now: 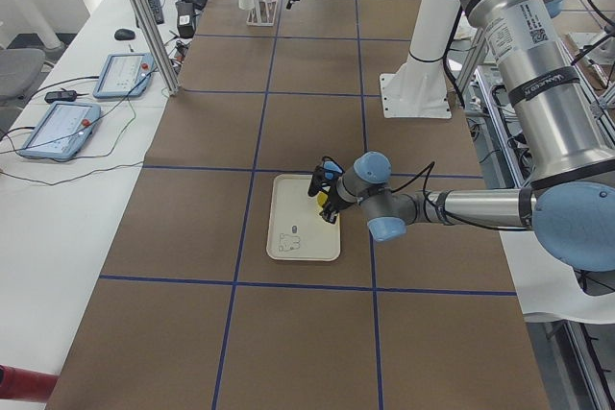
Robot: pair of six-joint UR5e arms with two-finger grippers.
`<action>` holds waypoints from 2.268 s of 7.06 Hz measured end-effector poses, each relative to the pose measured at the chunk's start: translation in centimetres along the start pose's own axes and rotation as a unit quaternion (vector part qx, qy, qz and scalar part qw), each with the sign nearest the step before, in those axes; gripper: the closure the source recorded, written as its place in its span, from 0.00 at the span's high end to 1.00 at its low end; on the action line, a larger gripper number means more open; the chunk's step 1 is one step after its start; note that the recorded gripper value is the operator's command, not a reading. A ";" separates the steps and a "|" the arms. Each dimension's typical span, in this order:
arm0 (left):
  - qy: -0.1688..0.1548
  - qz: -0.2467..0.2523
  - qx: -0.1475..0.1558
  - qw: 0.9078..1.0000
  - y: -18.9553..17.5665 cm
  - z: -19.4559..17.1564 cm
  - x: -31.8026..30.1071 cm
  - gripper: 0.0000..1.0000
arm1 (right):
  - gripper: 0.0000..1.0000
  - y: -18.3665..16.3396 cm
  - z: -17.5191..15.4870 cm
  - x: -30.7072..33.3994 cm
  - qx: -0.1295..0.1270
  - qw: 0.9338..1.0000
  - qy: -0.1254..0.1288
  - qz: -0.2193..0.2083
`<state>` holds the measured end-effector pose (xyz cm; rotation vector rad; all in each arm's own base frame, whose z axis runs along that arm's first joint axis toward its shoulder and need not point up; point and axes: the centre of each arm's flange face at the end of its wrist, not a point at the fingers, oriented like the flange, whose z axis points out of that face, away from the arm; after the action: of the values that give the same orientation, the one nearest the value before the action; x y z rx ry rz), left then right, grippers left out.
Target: Transfer IKEA cup to right arm and place on rack
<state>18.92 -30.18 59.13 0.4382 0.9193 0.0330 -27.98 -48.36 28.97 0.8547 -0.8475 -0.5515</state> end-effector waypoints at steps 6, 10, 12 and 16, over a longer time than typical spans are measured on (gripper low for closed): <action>0.027 0.006 0.034 0.999 -2.5 -3.4 2.0 0.00 | 1.00 -2.5 1.9 -3.9 0.014 0.997 -0.034 -0.070; 0.150 -0.010 0.063 0.987 -8.0 -11.4 9.6 0.00 | 0.99 -7.6 5.2 -15.8 0.062 0.989 -0.079 -0.109; 0.220 -0.076 0.068 0.970 -11.7 -12.3 14.9 0.00 | 0.99 -7.1 6.3 -20.1 0.104 0.982 -0.098 -0.119; 0.305 -0.139 0.042 0.941 -18.1 -11.9 26.5 0.00 | 0.99 -4.4 8.8 -24.7 0.246 0.947 -0.158 -0.132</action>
<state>23.14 -36.86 25.81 0.3777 1.5948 -0.1368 -49.51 -36.85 18.28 1.3740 -1.2002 -0.7382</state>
